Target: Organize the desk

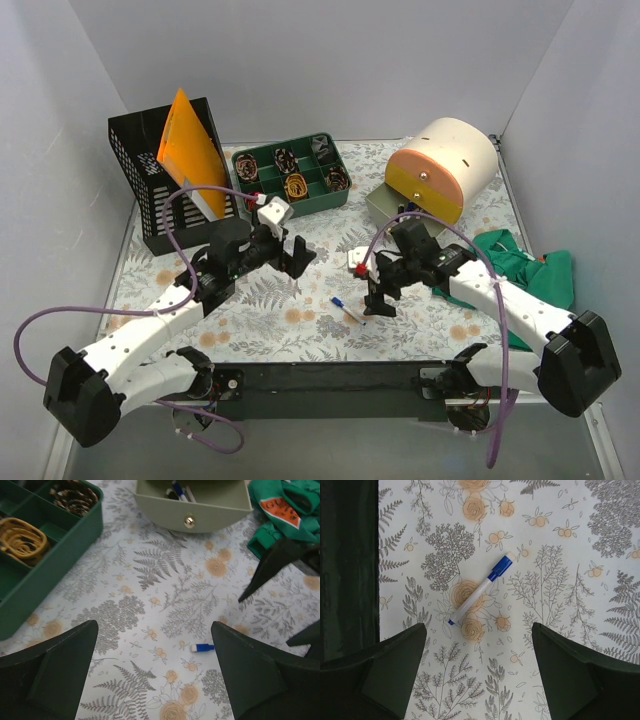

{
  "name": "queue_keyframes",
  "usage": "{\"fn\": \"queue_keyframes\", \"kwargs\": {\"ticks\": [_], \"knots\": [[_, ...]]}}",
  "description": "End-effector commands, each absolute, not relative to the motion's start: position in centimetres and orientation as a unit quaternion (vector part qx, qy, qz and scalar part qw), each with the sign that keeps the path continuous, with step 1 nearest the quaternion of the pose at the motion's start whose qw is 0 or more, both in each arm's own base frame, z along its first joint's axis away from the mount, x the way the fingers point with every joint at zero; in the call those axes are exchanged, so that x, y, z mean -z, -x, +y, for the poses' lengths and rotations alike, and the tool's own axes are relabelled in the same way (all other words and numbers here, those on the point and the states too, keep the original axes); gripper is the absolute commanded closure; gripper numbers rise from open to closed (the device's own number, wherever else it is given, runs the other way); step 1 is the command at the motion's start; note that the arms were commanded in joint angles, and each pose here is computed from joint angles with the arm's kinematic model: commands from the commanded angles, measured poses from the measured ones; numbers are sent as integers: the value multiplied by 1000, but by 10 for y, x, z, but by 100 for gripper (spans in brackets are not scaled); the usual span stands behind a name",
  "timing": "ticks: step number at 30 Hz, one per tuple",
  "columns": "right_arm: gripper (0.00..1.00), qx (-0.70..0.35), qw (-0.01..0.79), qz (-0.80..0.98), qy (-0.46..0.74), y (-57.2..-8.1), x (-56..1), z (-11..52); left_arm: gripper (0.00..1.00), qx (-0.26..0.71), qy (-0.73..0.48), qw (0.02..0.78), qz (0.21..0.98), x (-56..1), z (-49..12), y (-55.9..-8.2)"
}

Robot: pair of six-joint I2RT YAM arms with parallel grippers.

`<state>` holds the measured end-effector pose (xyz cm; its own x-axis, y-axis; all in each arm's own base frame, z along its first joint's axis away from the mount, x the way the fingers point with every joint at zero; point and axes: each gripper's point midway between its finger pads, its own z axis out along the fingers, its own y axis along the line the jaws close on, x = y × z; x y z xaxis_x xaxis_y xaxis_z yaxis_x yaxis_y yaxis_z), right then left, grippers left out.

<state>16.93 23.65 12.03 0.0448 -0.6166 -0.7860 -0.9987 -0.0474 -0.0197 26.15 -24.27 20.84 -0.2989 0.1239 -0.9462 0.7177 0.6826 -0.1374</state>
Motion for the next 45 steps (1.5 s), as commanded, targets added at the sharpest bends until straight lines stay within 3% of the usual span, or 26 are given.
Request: {"fn": "queue_keyframes", "kwargs": {"ticks": [1, 8, 17, 23, 26, 30, 33, 39, 45], "knots": [[4, -218, 294, 644, 671, -181, -114, 235, 2, 204, -215, 599, 744, -238, -207, -283], [2, -198, 299, 669, 651, -183, -107, 253, 2, 181, -185, 631, 731, -256, -190, -285], [1, -179, 242, 707, 639, -184, -64, 276, 2, 159, -180, 643, 727, -262, -180, -286], [6, -155, 214, 719, 643, -182, -42, 279, 2, 152, -171, 655, 720, -267, -173, -285], [20, -143, 204, 720, 648, -181, -34, 278, 2, 150, -173, 652, 723, -264, -174, -286], [51, -118, 199, 724, 650, -185, -29, 273, 2, 149, -174, 652, 723, -263, -174, -286], [67, -106, 195, 726, 651, -187, -26, 268, 2, 149, -173, 655, 721, -265, -173, -285], [87, -94, 203, 725, 651, -191, -29, 262, 2, 153, -175, 656, 718, -267, -174, -283], [96, -99, 244, 712, 651, -215, -69, 262, 2, 159, -176, 655, 717, -268, -175, -282]]}}
